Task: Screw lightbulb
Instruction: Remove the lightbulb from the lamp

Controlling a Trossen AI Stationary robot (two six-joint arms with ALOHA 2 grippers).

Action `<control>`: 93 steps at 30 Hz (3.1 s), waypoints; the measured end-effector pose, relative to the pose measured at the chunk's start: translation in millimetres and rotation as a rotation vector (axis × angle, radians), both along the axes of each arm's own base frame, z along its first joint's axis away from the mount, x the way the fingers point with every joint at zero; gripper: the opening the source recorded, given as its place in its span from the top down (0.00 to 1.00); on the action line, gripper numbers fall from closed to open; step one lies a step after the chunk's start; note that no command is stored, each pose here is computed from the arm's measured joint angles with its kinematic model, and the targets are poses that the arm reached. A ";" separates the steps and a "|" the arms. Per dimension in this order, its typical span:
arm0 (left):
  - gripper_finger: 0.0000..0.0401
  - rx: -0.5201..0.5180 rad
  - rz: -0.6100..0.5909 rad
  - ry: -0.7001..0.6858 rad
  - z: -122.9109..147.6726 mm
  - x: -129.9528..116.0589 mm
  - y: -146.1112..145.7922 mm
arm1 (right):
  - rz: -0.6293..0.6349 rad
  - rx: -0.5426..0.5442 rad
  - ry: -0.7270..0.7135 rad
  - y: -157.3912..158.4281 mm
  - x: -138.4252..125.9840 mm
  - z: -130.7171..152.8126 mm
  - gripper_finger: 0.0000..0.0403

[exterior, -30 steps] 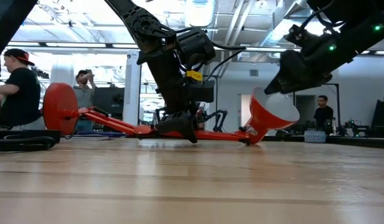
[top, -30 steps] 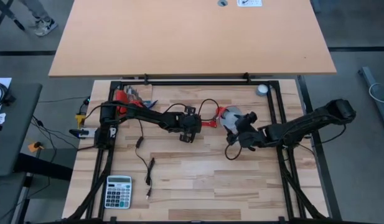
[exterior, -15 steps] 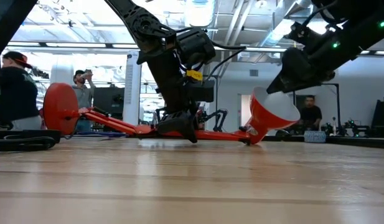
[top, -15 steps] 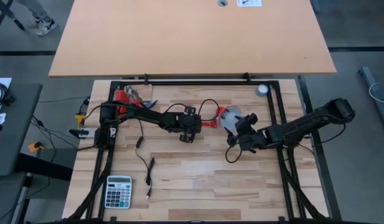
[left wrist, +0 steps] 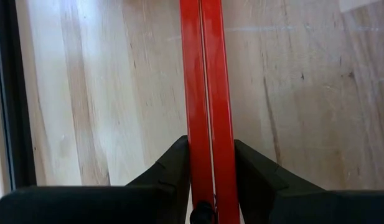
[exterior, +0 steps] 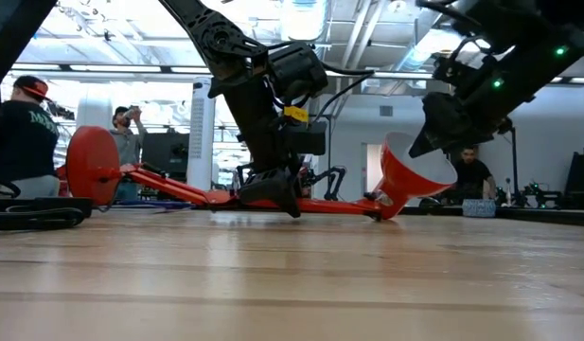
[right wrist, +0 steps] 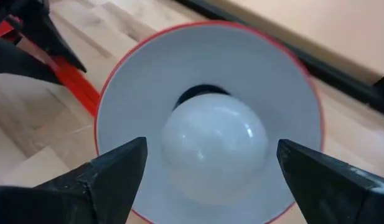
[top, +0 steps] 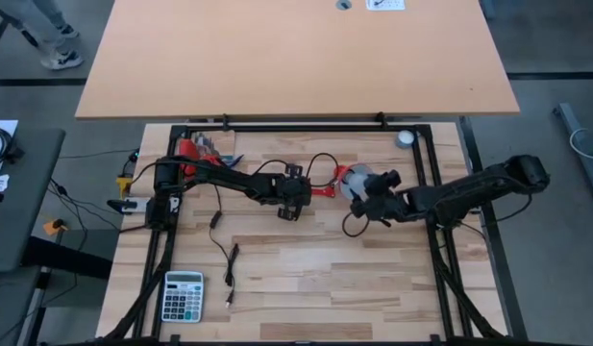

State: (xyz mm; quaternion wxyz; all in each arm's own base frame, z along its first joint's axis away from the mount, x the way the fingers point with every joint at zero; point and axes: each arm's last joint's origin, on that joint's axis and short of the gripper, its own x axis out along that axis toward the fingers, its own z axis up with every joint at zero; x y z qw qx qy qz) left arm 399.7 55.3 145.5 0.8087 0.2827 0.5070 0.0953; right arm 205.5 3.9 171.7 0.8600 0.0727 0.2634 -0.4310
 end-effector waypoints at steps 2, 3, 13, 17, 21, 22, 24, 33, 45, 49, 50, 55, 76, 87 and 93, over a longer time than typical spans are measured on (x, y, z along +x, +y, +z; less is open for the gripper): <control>0.77 0.000 0.000 0.000 0.0 0.0 0.0 | 0.013 0.035 0.002 -2.1 0.7 -0.6 0.08; 0.77 0.000 -0.001 0.000 0.0 0.0 0.0 | 0.014 0.044 0.002 -3.1 0.9 -0.8 0.08; 0.77 0.000 0.000 0.000 0.0 0.0 0.0 | 0.029 0.133 -0.039 -18.5 6.3 1.1 0.20; 0.77 0.003 0.003 0.001 0.0 -0.1 0.6 | 0.039 0.146 -0.047 -23.6 7.7 2.0 0.24; 0.77 0.004 0.003 0.004 -0.3 -0.5 0.4 | 0.046 0.167 -0.043 -25.6 7.5 1.5 0.26; 0.77 0.004 0.003 0.004 -0.3 -0.5 0.4 | 0.048 0.168 -0.038 -25.2 7.2 1.3 0.26; 0.77 0.004 0.003 0.004 -0.3 -0.5 0.4 | 0.067 0.154 -0.010 -24.6 6.7 0.7 0.26; 0.77 0.003 0.003 0.004 -0.3 -0.4 0.4 | 0.301 -0.056 0.252 -24.5 6.8 0.7 0.27; 0.77 -0.001 0.003 0.001 -0.3 -0.3 0.3 | 0.645 -0.378 0.642 -24.4 6.8 0.5 0.26; 0.77 -0.001 0.005 -0.002 -0.2 -0.1 0.3 | 0.642 -0.409 0.666 -24.0 7.0 1.0 0.24; 0.77 -0.001 0.004 -0.002 -0.1 -0.1 0.3 | 0.626 -0.401 0.652 -23.3 7.0 1.1 0.23; 0.77 -0.007 -0.004 -0.013 0.4 0.9 -0.8 | 0.507 -0.350 0.571 -17.0 5.6 0.9 0.11; 0.77 -0.025 -0.005 -0.018 0.4 1.1 0.0 | 0.094 -0.026 0.074 24.1 -16.7 -16.0 0.06; 0.77 -0.022 -0.009 -0.015 0.4 1.0 0.2 | 0.020 0.055 -0.029 3.7 -5.9 -12.2 0.06; 0.77 -0.022 -0.008 -0.015 0.4 1.0 0.2 | 0.000 0.107 -0.095 -6.8 -0.3 -9.0 0.07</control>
